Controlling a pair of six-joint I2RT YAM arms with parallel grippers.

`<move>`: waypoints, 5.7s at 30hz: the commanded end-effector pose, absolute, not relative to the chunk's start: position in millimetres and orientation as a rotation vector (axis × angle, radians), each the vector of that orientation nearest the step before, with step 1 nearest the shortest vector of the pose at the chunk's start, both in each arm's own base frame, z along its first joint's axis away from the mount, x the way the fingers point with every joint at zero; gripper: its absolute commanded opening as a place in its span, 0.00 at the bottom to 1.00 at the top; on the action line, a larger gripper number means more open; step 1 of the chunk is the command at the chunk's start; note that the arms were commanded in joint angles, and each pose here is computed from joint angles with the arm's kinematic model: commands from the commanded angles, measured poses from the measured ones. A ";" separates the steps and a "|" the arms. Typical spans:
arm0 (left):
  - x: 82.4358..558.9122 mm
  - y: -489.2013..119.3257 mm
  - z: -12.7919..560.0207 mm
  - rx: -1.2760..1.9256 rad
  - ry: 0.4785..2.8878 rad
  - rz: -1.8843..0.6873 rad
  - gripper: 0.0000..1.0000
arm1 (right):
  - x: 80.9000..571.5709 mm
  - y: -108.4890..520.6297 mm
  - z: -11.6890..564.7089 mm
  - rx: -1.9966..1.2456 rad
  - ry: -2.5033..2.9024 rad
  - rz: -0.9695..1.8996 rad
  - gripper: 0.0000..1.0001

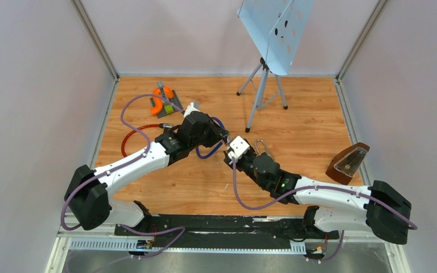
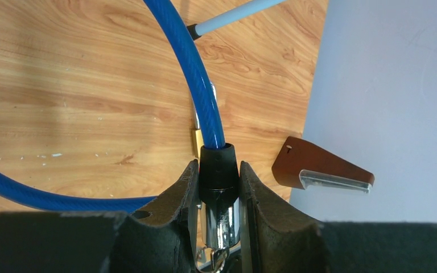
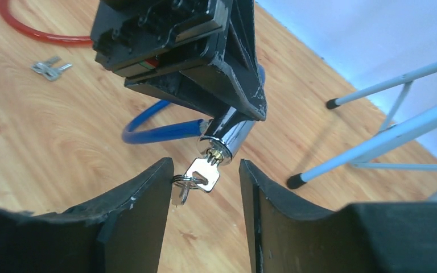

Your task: Unlock with the key

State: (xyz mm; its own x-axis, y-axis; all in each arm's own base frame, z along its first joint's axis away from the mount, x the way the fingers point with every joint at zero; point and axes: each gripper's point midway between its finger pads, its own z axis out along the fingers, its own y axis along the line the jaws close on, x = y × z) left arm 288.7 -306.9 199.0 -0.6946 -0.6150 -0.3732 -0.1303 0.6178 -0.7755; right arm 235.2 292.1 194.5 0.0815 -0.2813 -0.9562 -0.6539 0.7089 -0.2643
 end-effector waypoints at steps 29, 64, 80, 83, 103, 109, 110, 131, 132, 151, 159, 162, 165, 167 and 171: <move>290.7 -321.1 231.9 -0.608 2.060 -1.230 0.00 | 235.8 279.1 235.6 -0.400 1.636 1.109 0.00; 294.9 -299.3 215.7 -0.713 2.089 -1.073 0.00 | 249.4 273.8 242.5 -0.306 1.887 1.163 0.58; 292.3 -301.6 216.8 -0.686 2.144 -1.040 0.00 | 216.7 260.4 237.5 -0.982 1.288 0.523 0.57; 292.4 -300.4 217.4 -0.680 2.148 -1.029 0.00 | 212.8 264.5 227.2 -1.081 1.251 0.410 0.55; 289.9 -308.4 221.2 -0.646 2.159 -1.073 0.00 | 220.6 275.8 221.1 -1.291 1.054 0.099 0.33; 290.0 -311.0 221.5 -0.641 2.163 -1.083 0.00 | 219.7 281.5 217.3 -1.331 1.037 0.091 0.34; 290.1 -310.7 221.5 -0.643 2.163 -1.082 0.00 | 219.5 282.4 215.9 -1.340 1.038 0.090 0.34; 286.3 -311.5 221.8 -0.680 2.126 -1.159 0.00 | 228.0 291.3 220.2 -0.981 1.288 0.343 0.00; 286.5 -312.2 224.8 -0.680 2.113 -1.176 0.00 | 227.4 291.1 221.7 -0.940 1.307 0.377 0.00; 291.8 -308.2 216.0 -0.703 2.094 -1.152 0.00 | 205.7 266.1 258.7 -0.373 1.592 0.846 0.63; 293.3 -311.8 216.7 -0.698 2.097 -1.161 0.00 | 235.0 259.9 264.1 -0.044 1.745 0.983 0.59; 293.9 -311.7 216.0 -0.698 2.100 -1.156 0.00 | 244.9 268.2 264.6 -0.034 1.781 0.990 0.57; 293.7 -311.8 215.7 -0.699 2.102 -1.155 0.00 | 251.6 276.3 260.3 -0.025 1.823 0.993 0.55; 293.5 -311.9 215.8 -0.700 2.102 -1.156 0.00 | 252.8 281.7 258.1 -0.029 1.842 1.011 0.55; 293.8 -312.0 215.9 -0.702 2.101 -1.157 0.00 | 252.2 287.7 248.1 -0.041 1.885 1.024 0.54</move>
State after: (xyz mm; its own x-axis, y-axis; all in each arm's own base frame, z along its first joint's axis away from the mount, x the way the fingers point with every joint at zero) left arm 283.9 -310.2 199.7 -0.6868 -0.6786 -0.2603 -0.1743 0.5015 -0.8474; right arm 254.2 277.9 233.2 -0.5095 0.3458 -0.7879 -0.4232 0.6965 0.5794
